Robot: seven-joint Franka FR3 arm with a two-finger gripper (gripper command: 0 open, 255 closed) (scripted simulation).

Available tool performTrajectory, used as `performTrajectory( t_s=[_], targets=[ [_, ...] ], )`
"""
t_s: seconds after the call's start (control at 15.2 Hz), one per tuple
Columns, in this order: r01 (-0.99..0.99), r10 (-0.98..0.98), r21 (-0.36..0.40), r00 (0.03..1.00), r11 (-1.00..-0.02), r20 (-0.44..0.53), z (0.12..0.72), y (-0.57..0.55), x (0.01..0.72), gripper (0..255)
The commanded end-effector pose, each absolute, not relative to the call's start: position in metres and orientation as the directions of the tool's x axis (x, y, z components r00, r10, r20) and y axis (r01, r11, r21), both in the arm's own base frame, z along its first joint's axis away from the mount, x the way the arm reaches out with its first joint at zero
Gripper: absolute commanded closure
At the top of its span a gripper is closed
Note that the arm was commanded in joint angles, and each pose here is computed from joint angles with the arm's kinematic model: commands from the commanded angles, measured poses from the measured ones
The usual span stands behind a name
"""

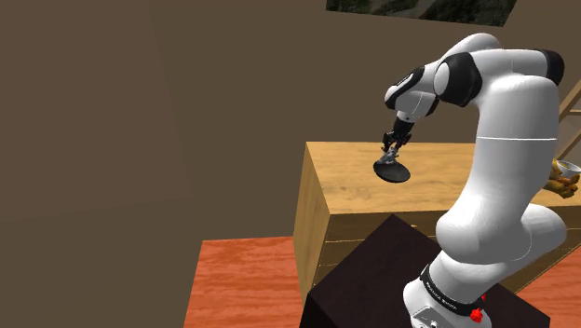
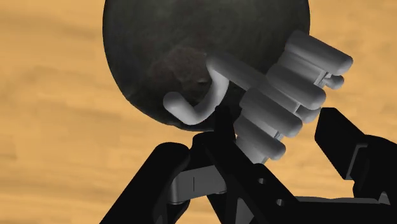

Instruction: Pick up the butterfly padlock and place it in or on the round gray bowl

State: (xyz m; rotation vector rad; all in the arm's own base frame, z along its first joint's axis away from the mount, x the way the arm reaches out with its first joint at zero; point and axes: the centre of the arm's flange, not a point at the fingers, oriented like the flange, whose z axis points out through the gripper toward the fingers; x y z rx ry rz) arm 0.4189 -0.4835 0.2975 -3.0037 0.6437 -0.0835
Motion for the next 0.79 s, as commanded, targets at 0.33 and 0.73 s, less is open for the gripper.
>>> performTrajectory(
  t_s=[0.33, 0.73],
  targets=[
    [-0.406, -0.409, -0.078, 0.912, -0.911, 0.039, 0.278, -0.507, 0.394, 255],
    [-0.406, -0.409, -0.078, 0.912, -0.911, 0.039, 0.246, -0.507, 0.394, 255]
  ],
)
